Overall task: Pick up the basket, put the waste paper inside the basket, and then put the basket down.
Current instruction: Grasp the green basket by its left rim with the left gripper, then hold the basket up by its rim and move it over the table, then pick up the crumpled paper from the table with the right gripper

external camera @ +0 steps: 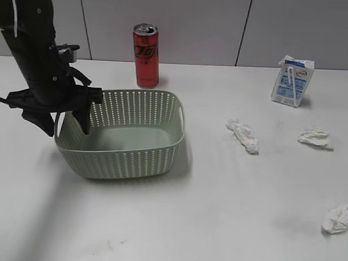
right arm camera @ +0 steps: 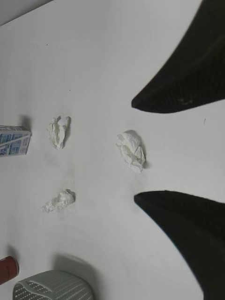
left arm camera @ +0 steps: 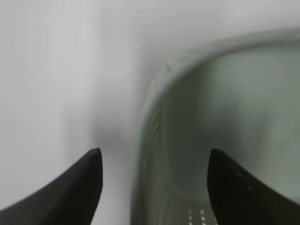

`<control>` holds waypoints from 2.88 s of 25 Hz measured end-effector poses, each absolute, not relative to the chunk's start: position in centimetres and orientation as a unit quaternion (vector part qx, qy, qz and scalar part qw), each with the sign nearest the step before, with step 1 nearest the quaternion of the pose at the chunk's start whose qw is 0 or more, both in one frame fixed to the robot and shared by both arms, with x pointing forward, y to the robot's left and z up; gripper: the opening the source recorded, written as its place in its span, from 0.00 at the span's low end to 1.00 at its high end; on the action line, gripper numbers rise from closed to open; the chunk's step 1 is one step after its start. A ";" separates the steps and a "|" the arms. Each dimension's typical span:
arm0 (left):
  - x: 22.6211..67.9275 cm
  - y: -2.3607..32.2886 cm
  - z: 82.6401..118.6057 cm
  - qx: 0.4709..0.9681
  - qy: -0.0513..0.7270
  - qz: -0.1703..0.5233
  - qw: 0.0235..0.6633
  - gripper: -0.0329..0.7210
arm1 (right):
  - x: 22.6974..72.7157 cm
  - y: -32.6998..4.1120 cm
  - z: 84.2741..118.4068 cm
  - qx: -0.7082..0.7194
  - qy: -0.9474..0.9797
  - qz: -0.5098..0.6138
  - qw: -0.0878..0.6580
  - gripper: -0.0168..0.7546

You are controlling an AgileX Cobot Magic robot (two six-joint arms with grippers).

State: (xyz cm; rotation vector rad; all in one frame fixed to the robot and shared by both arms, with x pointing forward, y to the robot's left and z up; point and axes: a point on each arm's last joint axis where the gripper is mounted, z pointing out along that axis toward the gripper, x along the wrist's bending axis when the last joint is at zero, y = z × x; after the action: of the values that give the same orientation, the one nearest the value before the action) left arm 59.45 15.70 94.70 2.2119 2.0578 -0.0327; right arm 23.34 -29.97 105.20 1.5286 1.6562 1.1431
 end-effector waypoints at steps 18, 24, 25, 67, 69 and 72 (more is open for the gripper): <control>59.6 15.6 93.6 0.727 0.684 -0.020 0.051 0.04 | 23.3 -29.9 105.2 0.576 0.625 0.433 0.300 0.55; 59.2 15.7 94.5 0.727 0.684 -0.025 0.046 0.04 | 23.3 -30.0 105.2 0.577 0.625 0.431 0.302 0.55; 59.0 15.8 95.0 0.728 0.684 -0.027 0.045 0.04 | 23.3 -30.0 105.2 0.577 0.625 0.431 0.302 0.55; 52.4 15.6 97.4 0.759 0.647 -0.040 0.058 0.04 | 36.7 -27.0 105.2 0.662 0.716 0.181 0.124 0.79; 52.4 15.6 97.4 0.760 0.647 -0.040 0.058 0.04 | 39.6 -26.3 103.9 0.671 0.722 0.140 0.089 0.79; 52.4 15.6 97.4 0.759 0.647 -0.039 0.060 0.04 | 43.7 -25.1 101.3 0.681 0.725 0.095 0.036 0.79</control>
State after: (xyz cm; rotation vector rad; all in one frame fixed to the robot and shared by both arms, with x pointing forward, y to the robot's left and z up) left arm 52.42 15.56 97.36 2.2988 1.9581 -0.1189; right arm 43.70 -25.10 101.25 2.0926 2.2276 0.2915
